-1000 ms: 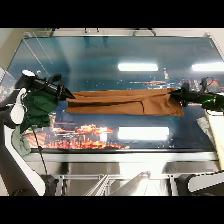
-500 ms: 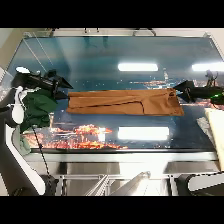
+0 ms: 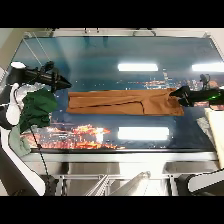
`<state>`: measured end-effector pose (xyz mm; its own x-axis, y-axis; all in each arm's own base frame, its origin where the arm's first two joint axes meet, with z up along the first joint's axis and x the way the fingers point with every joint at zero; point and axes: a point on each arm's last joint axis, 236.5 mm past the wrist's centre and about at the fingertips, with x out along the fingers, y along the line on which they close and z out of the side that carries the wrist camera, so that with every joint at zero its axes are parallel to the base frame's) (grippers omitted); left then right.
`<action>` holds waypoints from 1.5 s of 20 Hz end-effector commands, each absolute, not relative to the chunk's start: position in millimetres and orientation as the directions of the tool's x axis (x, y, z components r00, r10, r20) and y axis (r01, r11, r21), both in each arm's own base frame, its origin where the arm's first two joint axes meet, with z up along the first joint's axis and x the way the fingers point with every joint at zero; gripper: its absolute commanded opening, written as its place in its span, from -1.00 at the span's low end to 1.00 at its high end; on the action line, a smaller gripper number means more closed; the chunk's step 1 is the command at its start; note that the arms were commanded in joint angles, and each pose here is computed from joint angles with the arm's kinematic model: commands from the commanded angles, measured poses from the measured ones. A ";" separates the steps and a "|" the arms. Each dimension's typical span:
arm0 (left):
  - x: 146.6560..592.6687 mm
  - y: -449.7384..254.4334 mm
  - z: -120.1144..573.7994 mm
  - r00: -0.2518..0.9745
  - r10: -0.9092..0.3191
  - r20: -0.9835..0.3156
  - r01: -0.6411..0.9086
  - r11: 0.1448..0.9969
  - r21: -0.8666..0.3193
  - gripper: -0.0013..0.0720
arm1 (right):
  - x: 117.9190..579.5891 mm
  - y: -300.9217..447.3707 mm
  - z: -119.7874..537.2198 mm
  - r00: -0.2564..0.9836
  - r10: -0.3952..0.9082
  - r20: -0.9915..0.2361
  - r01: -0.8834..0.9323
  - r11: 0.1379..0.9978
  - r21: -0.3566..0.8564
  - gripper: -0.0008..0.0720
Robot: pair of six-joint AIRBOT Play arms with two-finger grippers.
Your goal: Fold the shirts.
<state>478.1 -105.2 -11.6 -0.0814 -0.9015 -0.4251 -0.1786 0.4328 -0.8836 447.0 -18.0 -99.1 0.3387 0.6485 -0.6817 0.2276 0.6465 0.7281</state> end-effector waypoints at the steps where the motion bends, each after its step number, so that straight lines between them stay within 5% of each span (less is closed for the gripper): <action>1: 482.2 -150.7 -14.2 -0.095 -0.892 -0.442 -0.108 0.451 -0.886 -0.92 | 455.8 22.1 -100.6 0.315 0.712 -0.628 0.170 0.609 0.775 0.78; 3: 476.1 -187.2 -16.4 -0.134 -0.882 -0.451 -0.052 0.461 -0.886 -0.93 | 456.0 39.2 -106.2 0.287 0.728 -0.622 0.160 0.604 0.781 0.67; 6: 460.4 -251.5 -22.8 -0.193 -0.859 -0.474 0.028 0.478 -0.878 -0.93 | 453.3 52.7 -112.6 0.256 0.743 -0.618 0.156 0.600 0.785 -0.92; 14: 410.6 -363.7 -120.7 -0.254 -0.662 -0.705 0.157 0.691 -0.706 -0.95 | 440.3 28.3 -23.8 0.252 0.803 -0.540 -0.001 0.558 0.830 -0.92; 19: 386.8 -394.6 -135.6 -0.289 -0.634 -0.718 0.151 0.710 -0.688 -0.95 | 431.7 8.8 31.5 0.291 0.802 -0.522 -0.086 0.566 0.820 -0.93; 21: 392.1 -412.3 -117.0 -0.271 -0.665 -0.696 0.186 0.673 -0.716 -0.94 | 423.1 12.5 47.3 0.261 0.821 -0.507 -0.120 0.549 0.827 -0.93; 26: 420.1 -416.8 36.1 -0.180 -0.874 -0.451 0.349 0.372 -0.860 -0.92 | 414.7 23.7 81.6 0.218 0.839 -0.499 -0.099 0.527 0.844 -0.93; 30: 439.0 -305.1 118.0 -0.057 -0.892 -0.449 0.393 0.393 -0.831 -0.92 | 429.3 103.1 103.6 0.210 0.837 -0.506 -0.121 0.535 0.836 -0.92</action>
